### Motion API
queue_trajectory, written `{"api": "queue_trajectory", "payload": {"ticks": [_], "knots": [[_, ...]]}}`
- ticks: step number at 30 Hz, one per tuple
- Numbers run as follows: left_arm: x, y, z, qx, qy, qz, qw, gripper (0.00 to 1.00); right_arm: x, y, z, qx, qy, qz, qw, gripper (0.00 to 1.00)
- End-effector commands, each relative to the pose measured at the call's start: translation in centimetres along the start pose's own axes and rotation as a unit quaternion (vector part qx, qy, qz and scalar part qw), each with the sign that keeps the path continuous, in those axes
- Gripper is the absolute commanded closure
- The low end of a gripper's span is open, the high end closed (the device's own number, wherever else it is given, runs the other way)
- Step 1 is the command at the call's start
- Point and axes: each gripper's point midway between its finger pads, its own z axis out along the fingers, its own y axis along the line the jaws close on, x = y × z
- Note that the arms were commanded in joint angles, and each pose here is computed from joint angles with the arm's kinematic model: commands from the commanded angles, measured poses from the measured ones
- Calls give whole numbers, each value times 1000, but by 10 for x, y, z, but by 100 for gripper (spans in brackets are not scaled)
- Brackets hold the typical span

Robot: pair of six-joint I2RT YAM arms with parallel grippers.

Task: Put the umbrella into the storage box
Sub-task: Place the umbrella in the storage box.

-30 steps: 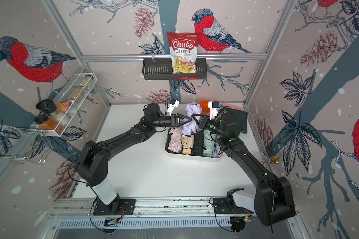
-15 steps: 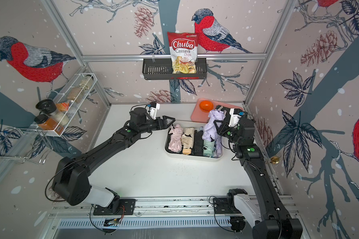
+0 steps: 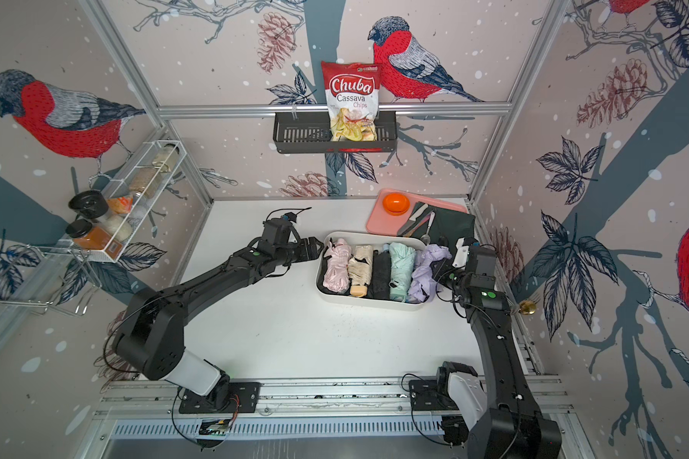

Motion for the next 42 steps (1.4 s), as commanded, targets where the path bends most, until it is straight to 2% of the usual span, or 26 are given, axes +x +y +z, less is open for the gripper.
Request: {"api": "queue_trajectory", "payload": {"ticks": [1, 6, 9, 14, 19, 24, 28, 33, 38, 42], "knots": [[-1, 6, 5, -11, -1, 5, 1000, 17, -10, 3, 6, -14, -14, -26, 999, 88], [4, 11, 13, -18, 9, 3, 1000, 18, -5, -3, 18, -13, 7, -23, 1000, 88], [8, 14, 18, -22, 17, 2, 1000, 25, -4, 4, 26, -37, 11, -22, 999, 89], [16, 18, 26, -26, 31, 0, 999, 44, -3, 24, 36, -92, 15, -19, 995, 89], [18, 19, 30, -27, 37, -1, 999, 48, 4, 37, 46, -126, 27, -14, 992, 91], [22, 20, 34, -24, 45, -5, 999, 57, 11, 30, 54, -120, 34, 1, 992, 92], [23, 19, 35, -19, 48, -8, 999, 57, 19, 16, 59, -98, 37, 14, 994, 91], [24, 18, 35, -18, 49, -9, 999, 57, 31, -11, 64, -54, 47, 28, 997, 82], [23, 19, 34, -19, 47, -10, 999, 57, 44, -24, 71, -46, 59, 40, 996, 82], [23, 18, 33, -19, 48, -11, 999, 57, 48, -26, 74, -47, 66, 42, 996, 67]]}}
